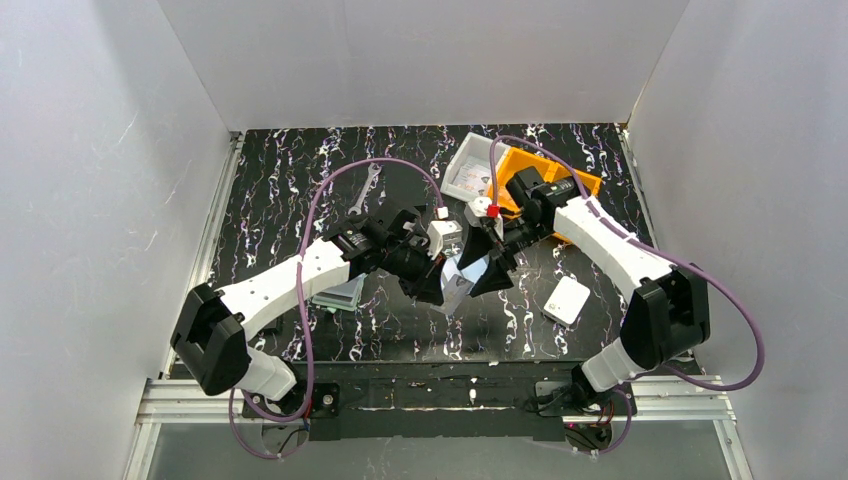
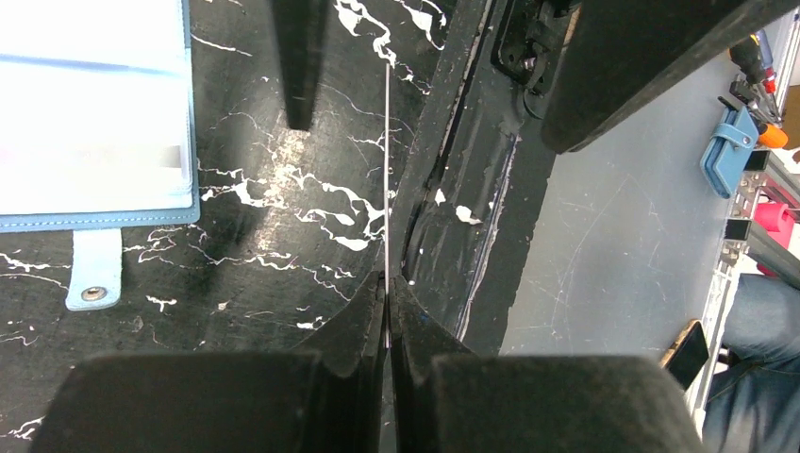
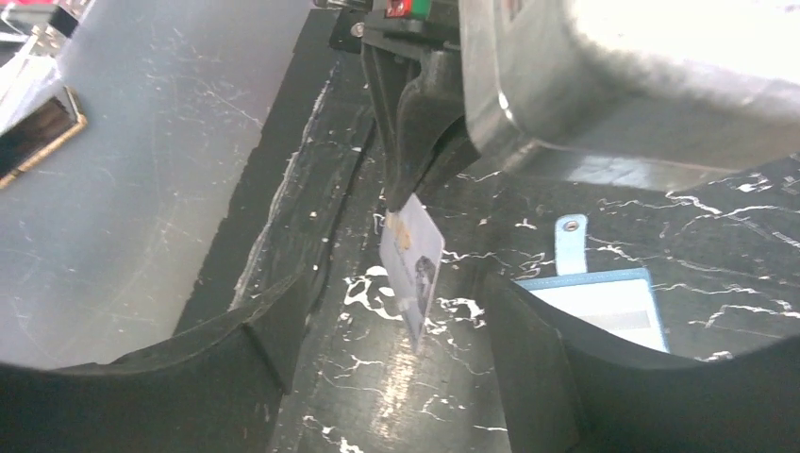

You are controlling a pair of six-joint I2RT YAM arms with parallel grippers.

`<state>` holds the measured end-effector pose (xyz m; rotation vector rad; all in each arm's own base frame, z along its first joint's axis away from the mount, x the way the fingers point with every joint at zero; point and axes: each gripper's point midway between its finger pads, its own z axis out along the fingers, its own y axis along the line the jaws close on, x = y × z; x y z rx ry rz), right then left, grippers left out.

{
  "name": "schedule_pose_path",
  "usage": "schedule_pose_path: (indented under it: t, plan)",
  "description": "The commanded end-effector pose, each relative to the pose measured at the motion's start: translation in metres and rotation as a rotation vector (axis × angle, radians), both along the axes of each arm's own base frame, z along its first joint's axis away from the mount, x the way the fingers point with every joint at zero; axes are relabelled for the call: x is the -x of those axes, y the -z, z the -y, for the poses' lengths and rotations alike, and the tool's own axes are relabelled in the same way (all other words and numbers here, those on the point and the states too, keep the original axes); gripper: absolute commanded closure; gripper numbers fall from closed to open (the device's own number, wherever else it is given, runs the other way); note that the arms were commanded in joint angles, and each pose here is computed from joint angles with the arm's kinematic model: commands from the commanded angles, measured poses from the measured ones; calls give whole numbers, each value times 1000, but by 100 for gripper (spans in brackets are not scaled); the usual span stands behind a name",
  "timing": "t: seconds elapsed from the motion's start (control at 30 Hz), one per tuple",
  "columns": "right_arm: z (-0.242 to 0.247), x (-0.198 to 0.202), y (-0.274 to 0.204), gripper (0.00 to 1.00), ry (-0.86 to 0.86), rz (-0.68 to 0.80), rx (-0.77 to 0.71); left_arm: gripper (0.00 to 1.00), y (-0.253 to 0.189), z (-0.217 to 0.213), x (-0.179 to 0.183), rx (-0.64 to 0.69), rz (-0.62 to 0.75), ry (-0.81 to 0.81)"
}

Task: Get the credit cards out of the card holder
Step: Place the credit card in the storage box.

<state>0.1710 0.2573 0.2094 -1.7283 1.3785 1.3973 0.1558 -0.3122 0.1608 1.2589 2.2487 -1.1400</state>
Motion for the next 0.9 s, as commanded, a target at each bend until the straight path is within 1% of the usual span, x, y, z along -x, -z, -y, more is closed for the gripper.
schedule_pose_path:
  t: [0.0,0.03,0.1,0.17,0.2,0.23,0.3,0.33,0.37,0.4,0.43,0.47,0.5,0.57,0.6,0.63,0.67,0.7,0.73,0.77,0.87]
  plan:
    - [-8,5,-8,29,44,-56,-37,100,-15,2,-3,30,53,5]
    - [-9,5,-7,36,56,-68,-35,100,-16,3,-3,39,60,6]
    - [-12,5,-8,46,86,-72,-41,100,-18,5,-3,58,50,-14]
    - [-14,4,-5,52,123,-90,-31,100,-19,7,-3,73,48,-23]
    - [-14,3,-4,56,132,-91,-31,100,-20,8,-4,78,47,-28]
    - [-14,3,-3,63,134,-96,-32,100,-20,8,-4,85,47,-31]
    - [-15,4,-4,84,130,-113,-34,100,-20,9,-3,93,43,-40]
    - [-15,5,-6,93,130,-118,-33,100,-19,9,-4,95,41,-50]
    - [-14,5,-7,99,131,-118,-31,97,-19,8,-5,97,43,-67]
    - [-14,4,-8,99,137,-115,-28,91,-22,7,-7,107,55,-94]
    - [-13,2,-10,99,149,-118,-28,83,-23,6,-11,118,72,-130]
    - [-11,-1,-13,99,166,-126,-33,73,-21,3,-14,125,82,-185]
    - [-8,-7,-16,99,189,-136,-47,64,-25,1,-18,159,99,-230]
    - [-2,-17,-25,99,234,-171,-93,42,-38,-5,-28,264,140,-352]
    - [2,-22,-30,99,258,-203,-120,25,-42,-10,-33,318,151,-421]
    - [5,-27,-38,99,273,-219,-160,12,-49,-16,-39,380,176,-495]
    - [8,-32,-43,99,294,-240,-191,3,-53,-23,-43,432,182,-568]
    - [11,-34,-50,99,320,-265,-212,2,-57,-30,-45,492,182,-623]
    - [14,-37,-51,99,357,-326,-209,2,-58,-36,-47,544,170,-680]
    - [16,-42,-50,99,392,-345,-206,2,-60,-42,-47,598,143,-730]
    - [18,-67,-47,99,547,-433,-179,2,-64,-46,-44,736,73,-772]
